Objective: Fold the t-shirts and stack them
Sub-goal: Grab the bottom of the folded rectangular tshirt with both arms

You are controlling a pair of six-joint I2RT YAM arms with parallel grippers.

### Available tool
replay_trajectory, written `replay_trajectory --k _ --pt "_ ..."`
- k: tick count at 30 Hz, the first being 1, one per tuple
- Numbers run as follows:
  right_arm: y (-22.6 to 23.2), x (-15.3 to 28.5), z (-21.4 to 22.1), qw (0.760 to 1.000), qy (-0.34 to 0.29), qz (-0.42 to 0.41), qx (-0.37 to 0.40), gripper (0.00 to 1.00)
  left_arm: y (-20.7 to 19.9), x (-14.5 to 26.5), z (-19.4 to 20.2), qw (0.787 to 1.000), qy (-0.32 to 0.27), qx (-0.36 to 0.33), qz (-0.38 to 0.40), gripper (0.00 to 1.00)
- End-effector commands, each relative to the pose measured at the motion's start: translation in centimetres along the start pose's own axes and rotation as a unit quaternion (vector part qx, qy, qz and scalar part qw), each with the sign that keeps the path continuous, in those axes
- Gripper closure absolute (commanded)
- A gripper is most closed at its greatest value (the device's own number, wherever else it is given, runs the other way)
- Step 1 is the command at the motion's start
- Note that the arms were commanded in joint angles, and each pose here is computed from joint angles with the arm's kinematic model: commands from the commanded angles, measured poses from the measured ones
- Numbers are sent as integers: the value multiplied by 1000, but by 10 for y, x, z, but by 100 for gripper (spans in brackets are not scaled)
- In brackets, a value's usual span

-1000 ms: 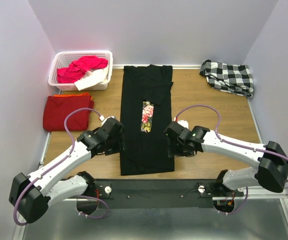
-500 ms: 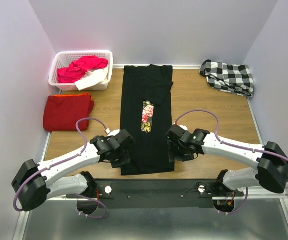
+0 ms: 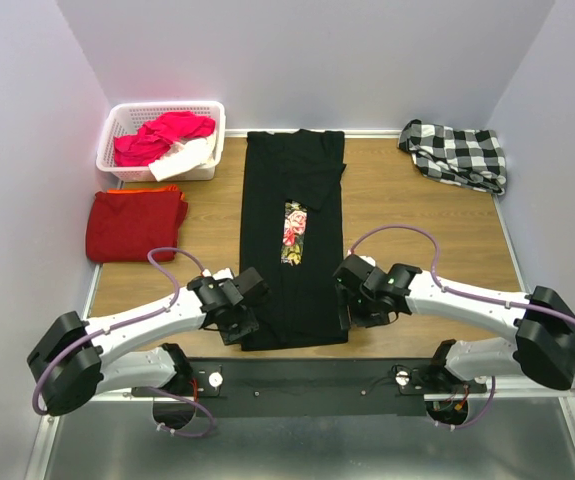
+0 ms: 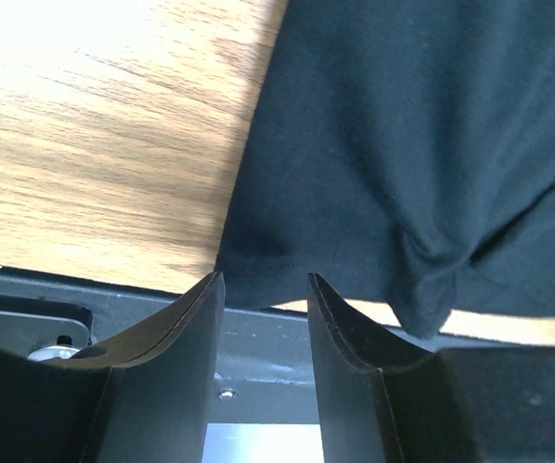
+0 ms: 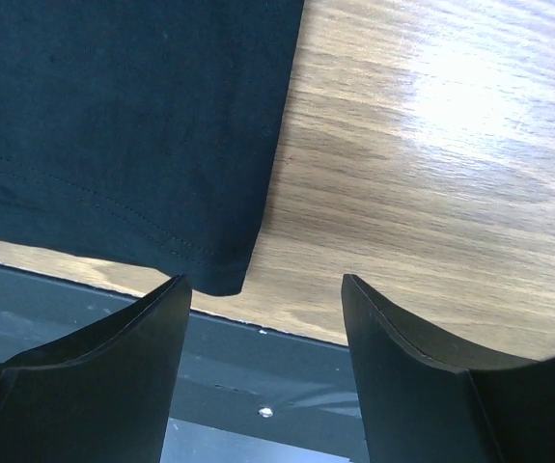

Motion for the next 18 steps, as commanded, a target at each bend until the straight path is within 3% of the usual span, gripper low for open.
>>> replay_trajectory --k 1,5,18 --pt "6 -1 -5 1000 -20 -24 0 28 -2 3 -10 998 -37 31 -32 53" --pt "11 -4 -11 999 -28 -31 7 28 -5 12 -16 997 -58 44 -35 54" --pt "17 -19 -11 998 -12 -45 31 30 10 -6 1 995 -32 50 -78 57"
Point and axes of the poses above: each gripper's point midway between its finger pads, its own x axis back along the fingers, its own y axis along the line the jaws close on, z = x × y, the point moved 3 cm from there along x, back along the fingers, and after that the axes turned 11 degrees about x, right-handed, at the moved point
